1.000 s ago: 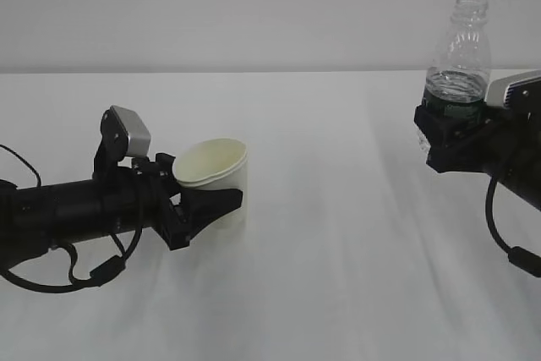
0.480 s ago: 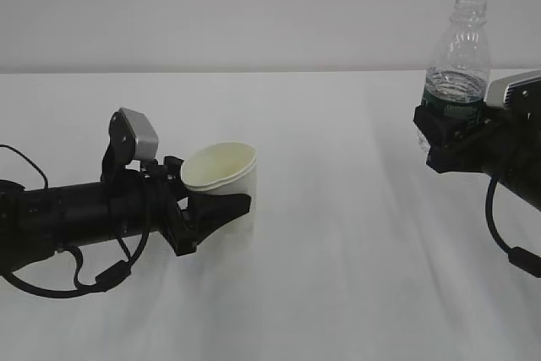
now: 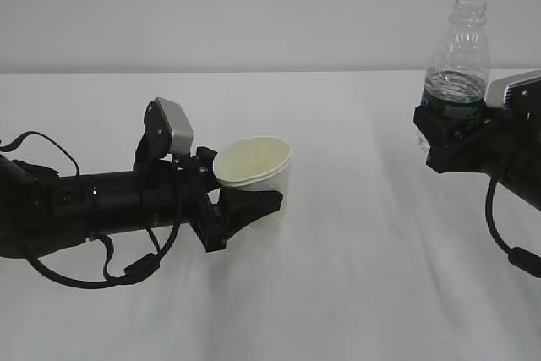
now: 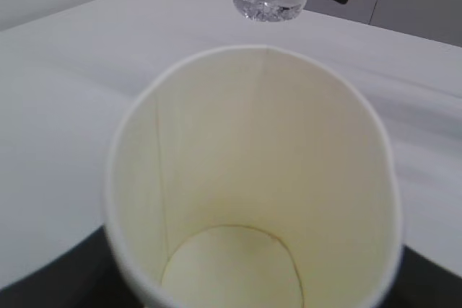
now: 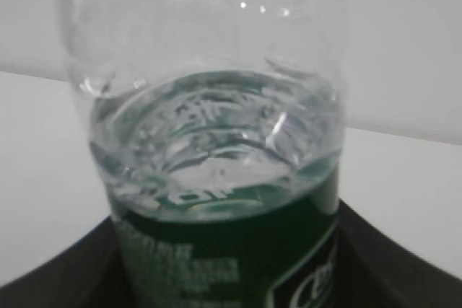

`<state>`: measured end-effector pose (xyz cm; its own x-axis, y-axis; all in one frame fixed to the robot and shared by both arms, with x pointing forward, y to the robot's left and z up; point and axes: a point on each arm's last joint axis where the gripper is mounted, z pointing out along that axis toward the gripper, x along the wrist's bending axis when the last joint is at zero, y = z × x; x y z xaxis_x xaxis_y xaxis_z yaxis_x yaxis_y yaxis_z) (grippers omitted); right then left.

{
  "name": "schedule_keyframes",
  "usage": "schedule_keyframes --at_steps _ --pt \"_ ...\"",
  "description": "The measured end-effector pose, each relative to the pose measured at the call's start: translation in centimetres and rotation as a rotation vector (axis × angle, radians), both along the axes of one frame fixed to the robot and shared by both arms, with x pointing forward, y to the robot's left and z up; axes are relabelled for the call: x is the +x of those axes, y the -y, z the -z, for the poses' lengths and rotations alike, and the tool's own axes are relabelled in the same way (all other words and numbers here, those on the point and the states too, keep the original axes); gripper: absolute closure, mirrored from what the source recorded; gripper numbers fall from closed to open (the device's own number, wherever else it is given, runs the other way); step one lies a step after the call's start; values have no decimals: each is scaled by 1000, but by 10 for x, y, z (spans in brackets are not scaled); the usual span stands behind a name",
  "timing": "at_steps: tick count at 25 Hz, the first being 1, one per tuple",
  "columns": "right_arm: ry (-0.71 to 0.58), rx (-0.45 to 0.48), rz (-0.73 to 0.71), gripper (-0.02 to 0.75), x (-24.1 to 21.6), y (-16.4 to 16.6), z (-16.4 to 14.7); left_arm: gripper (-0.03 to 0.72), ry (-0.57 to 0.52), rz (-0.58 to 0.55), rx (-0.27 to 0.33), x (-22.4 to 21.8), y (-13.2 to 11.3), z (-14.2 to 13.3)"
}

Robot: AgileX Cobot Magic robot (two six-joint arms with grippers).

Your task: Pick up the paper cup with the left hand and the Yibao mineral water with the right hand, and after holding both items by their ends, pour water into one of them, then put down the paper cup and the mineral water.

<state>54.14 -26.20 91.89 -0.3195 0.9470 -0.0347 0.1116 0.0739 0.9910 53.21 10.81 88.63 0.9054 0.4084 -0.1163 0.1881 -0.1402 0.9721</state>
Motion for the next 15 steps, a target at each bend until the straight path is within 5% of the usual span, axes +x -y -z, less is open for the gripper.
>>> schedule_keyframes --at_steps 15 --pt "0 0 0 274 0 0 0 215 13 100 20 -1 36 -10"
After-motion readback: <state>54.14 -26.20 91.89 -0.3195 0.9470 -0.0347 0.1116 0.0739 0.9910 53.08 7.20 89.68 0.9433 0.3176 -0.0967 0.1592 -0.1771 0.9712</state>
